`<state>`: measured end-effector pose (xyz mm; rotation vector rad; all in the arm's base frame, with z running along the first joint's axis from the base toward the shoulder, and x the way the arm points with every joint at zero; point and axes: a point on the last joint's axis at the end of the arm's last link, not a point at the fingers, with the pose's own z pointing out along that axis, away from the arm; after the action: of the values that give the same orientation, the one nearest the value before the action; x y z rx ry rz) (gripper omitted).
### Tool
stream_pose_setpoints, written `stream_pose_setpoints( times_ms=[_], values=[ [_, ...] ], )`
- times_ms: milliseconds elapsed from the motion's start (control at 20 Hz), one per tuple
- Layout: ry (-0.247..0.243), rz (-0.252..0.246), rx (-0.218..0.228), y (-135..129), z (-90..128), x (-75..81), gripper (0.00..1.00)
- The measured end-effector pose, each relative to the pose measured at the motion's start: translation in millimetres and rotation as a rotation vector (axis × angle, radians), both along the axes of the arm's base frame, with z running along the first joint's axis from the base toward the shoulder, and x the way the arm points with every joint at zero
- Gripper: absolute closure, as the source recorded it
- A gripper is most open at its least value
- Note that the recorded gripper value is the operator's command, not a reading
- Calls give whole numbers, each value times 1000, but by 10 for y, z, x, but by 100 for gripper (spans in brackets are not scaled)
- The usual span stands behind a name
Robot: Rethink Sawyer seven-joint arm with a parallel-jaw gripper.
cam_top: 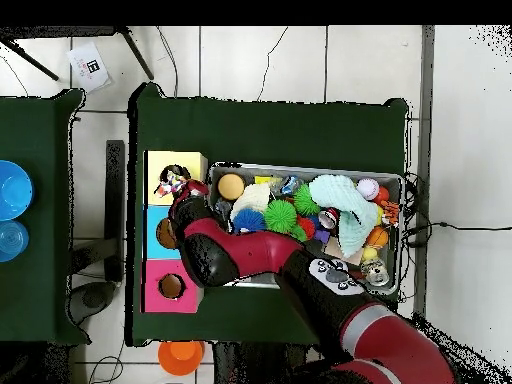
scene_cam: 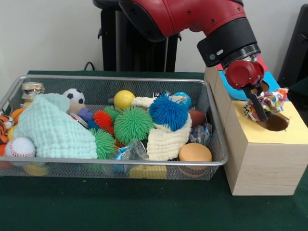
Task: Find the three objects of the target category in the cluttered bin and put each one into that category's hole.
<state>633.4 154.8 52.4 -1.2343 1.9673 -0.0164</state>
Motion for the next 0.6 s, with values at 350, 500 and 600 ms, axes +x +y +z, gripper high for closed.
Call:
stream_pose_setpoints(
  times_ms=[350, 500, 600],
  values=[
    [80, -30, 21, 13, 26, 61, 0],
    [111, -45, 28, 11, 36, 84, 0],
    [133, -53, 33, 20, 51, 98, 0]
  ],
)
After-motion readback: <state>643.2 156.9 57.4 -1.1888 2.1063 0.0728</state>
